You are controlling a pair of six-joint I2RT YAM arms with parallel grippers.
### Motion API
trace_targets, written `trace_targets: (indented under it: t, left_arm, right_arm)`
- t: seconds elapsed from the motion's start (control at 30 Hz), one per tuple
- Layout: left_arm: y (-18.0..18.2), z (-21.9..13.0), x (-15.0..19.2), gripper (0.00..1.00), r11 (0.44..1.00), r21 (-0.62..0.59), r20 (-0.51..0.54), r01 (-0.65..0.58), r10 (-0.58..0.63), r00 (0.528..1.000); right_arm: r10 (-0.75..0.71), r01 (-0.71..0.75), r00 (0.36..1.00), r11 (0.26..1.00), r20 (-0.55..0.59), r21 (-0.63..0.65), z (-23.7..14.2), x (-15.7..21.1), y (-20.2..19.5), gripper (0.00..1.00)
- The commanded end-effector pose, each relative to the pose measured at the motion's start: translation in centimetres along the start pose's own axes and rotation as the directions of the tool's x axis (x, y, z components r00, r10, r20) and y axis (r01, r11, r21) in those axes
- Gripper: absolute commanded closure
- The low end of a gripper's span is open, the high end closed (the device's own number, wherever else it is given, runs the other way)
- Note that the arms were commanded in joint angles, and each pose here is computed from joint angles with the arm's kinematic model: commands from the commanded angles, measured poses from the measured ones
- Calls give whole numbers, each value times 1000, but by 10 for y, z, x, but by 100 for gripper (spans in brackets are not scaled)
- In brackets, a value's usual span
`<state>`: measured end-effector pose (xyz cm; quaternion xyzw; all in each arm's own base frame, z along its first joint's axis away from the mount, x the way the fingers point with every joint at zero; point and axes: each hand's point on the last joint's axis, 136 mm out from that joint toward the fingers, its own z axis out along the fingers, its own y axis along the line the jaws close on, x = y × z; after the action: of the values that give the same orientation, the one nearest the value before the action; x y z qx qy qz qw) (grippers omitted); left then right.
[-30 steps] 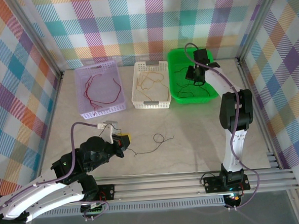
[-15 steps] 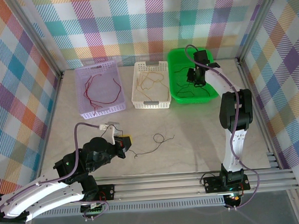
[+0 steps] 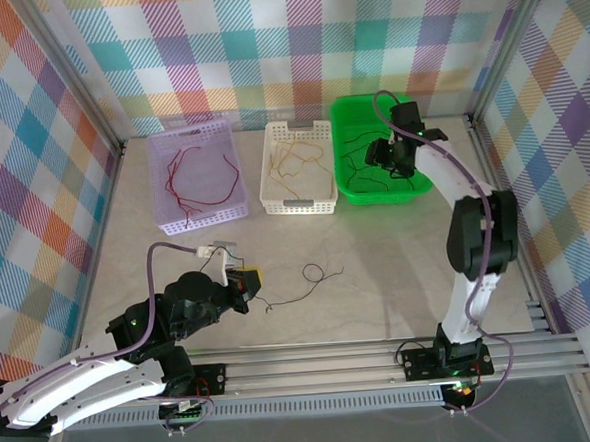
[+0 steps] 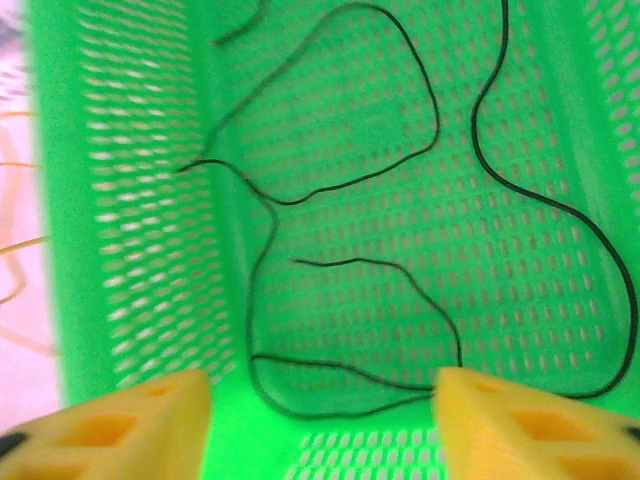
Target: Untangle the cables
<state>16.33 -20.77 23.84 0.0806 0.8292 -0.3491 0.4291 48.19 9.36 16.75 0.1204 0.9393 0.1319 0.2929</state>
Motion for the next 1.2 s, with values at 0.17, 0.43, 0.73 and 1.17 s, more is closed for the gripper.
trace_targets:
  t: [0.17,0.43,0.73,1.17]
  left_arm:
    - [7,0,-4,100,999,-50,29,8,-7,1000]
    - [14,12,-7,100,990,-142,25,-16,20,999]
    - [13,25,-15,100,976,-215,24,-32,38,999]
    - [-5,26,-37,100,972,-227,25,-53,61,998]
  right_arm:
    - [-90,103,994,965,64,-242,-107,35,54,0]
    - [-157,175,984,945,85,-276,-195,98,39,0]
    - [-254,291,946,940,200,-181,-242,153,-9,0]
    - [-191,247,926,959,326,-137,-226,189,-51,0]
